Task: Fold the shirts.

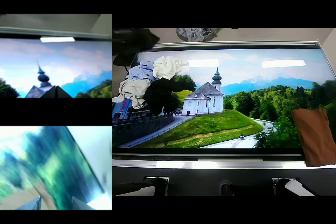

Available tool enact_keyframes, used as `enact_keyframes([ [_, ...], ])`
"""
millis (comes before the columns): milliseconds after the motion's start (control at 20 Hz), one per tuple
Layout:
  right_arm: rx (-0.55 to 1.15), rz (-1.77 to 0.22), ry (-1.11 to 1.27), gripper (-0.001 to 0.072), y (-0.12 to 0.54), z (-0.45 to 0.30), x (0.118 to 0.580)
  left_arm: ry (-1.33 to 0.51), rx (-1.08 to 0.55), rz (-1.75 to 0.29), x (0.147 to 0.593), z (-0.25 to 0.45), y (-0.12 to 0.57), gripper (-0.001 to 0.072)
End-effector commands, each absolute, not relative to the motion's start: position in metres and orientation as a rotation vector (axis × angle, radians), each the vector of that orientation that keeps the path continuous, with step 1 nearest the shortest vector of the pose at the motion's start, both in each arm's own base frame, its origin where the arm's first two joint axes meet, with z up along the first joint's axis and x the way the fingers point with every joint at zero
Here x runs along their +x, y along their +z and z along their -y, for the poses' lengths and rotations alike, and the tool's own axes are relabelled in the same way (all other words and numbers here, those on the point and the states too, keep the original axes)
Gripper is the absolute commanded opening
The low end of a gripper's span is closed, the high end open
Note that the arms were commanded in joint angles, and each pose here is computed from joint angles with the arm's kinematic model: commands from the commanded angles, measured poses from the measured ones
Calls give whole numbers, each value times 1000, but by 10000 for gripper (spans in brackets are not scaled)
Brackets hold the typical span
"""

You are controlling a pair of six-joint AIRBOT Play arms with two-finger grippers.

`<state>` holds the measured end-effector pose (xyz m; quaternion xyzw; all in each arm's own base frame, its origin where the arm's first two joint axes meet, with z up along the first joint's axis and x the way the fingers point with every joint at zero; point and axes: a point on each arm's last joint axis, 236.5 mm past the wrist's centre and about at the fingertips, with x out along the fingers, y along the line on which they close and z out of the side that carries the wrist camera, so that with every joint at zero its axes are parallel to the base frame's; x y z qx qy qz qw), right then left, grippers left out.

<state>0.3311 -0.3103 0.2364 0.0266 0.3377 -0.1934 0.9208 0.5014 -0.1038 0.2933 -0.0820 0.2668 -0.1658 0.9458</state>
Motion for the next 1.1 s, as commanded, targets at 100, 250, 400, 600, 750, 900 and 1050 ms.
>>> enact_keyframes([
  [100, -165, -1081, 130, 529, 153, 106, 401, -63, 77, -1247, 434, 55, 110, 558],
  [250, -167, -1354, 321, 559, 77, 44, 381, -174, 25, -1420, 376, 77, 36, 557],
  [400, -152, -1392, 258, 559, 61, 42, 386, -125, -42, -1359, 364, 75, 12, 557],
  [600, -158, -1414, 265, 559, 60, 44, 381, -124, -42, -1363, 363, 75, 11, 557],
  [750, -158, -1413, 265, 559, 60, 44, 381, -124, -42, -1368, 363, 75, 9, 557],
  [900, -159, -1413, 264, 559, 60, 44, 381, -124, -42, -1368, 363, 75, 9, 557],
  [1050, -158, -1413, 265, 559, 60, 44, 381, -124, -42, -1368, 363, 75, 9, 557],
])
